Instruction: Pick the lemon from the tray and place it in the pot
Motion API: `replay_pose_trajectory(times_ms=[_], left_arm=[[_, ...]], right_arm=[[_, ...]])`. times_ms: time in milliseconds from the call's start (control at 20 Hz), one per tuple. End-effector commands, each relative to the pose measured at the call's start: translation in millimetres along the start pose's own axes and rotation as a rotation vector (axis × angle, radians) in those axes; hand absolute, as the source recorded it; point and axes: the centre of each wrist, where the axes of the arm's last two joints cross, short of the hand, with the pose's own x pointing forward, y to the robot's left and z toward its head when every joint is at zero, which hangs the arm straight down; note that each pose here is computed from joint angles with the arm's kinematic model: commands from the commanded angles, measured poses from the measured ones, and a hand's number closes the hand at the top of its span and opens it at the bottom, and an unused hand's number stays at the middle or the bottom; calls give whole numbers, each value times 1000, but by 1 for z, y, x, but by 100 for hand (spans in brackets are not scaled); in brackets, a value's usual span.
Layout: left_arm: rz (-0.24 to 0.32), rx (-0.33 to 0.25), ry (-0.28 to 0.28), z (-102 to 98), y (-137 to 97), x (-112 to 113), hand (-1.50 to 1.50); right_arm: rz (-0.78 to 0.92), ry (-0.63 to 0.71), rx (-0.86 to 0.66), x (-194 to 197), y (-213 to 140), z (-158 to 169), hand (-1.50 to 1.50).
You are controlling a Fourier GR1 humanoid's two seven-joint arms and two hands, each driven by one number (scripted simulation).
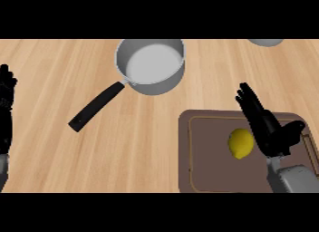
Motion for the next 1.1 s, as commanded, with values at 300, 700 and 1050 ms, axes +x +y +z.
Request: replay_pose_trajectory(times_ms=[300, 700, 1050], left_arm=[[167, -371, 313, 54, -63, -34, 0], [273, -539, 432, 70, -80, -42, 0], [268, -551, 432, 69, -85, -54, 0]], right_arm=[[577, 271, -472, -39, -74, 36, 150], [447, -382, -1015, 3, 26, 12, -150], [412, -3, -935, -17, 58, 41, -150]])
